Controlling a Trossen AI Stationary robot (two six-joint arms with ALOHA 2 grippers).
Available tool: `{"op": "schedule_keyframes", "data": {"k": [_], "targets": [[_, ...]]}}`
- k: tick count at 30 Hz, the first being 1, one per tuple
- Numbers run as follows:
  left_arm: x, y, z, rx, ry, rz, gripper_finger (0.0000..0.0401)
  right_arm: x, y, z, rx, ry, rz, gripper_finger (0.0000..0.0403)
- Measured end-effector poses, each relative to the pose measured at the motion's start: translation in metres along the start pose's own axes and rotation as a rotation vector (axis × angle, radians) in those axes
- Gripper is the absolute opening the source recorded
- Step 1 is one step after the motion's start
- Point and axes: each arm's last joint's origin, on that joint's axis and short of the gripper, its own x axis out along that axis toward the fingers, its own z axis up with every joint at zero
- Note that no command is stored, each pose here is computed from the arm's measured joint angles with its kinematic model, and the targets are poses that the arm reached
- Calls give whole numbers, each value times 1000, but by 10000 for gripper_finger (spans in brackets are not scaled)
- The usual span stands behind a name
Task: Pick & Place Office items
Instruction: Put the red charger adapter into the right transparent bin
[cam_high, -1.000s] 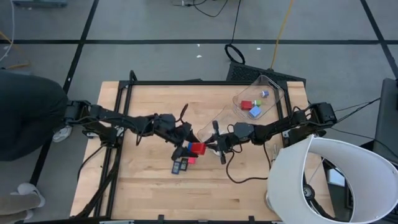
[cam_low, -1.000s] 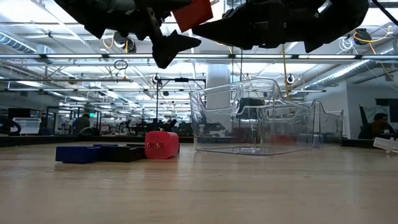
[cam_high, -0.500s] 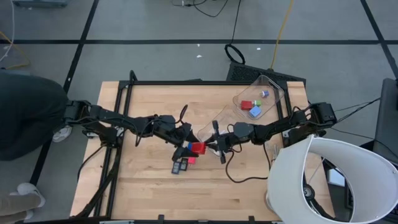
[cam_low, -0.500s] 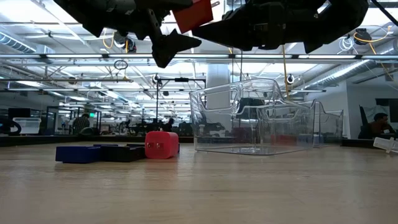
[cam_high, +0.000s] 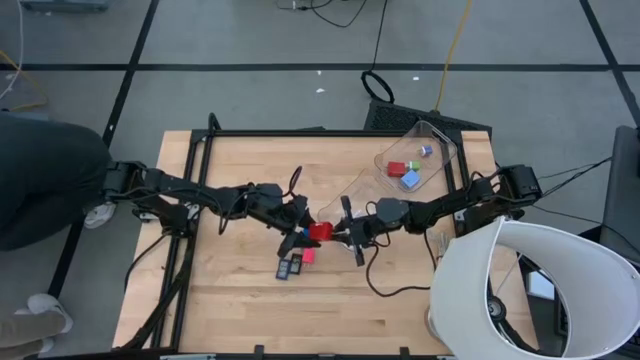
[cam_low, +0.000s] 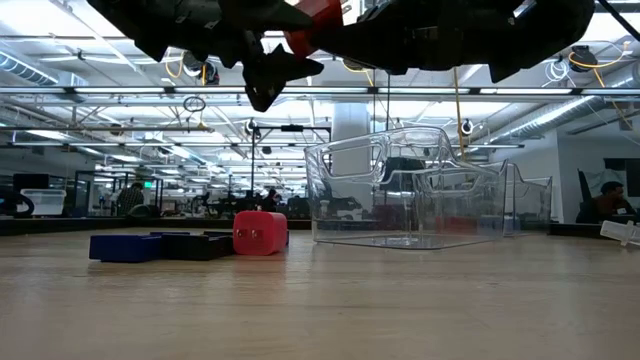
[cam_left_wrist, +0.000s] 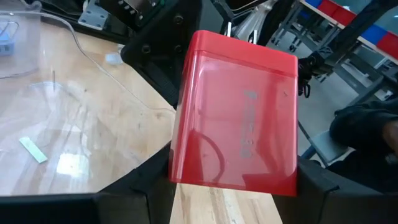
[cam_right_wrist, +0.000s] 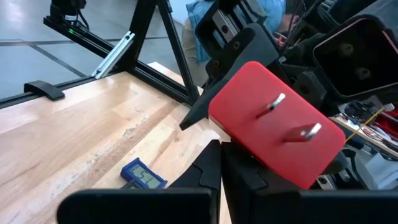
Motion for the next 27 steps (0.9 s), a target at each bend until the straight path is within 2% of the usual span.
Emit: {"op": "schedule_keyframes", "data": {"k": [12,19,23,27], "targets": [[-5,-3,5,90,-23,5,213,0,0,-1,-3,13,-10,1],[-19,-11,15,155,-66,45,220,0,-2,-2,-3,49,-65,1],[-27,-12,16,210,-45,137,212,-1,-6,-5,-1,113,-177,1],[-36,-9,15,277,-14,317,212,-4,-17,-13,48,200,-330,1]]}}
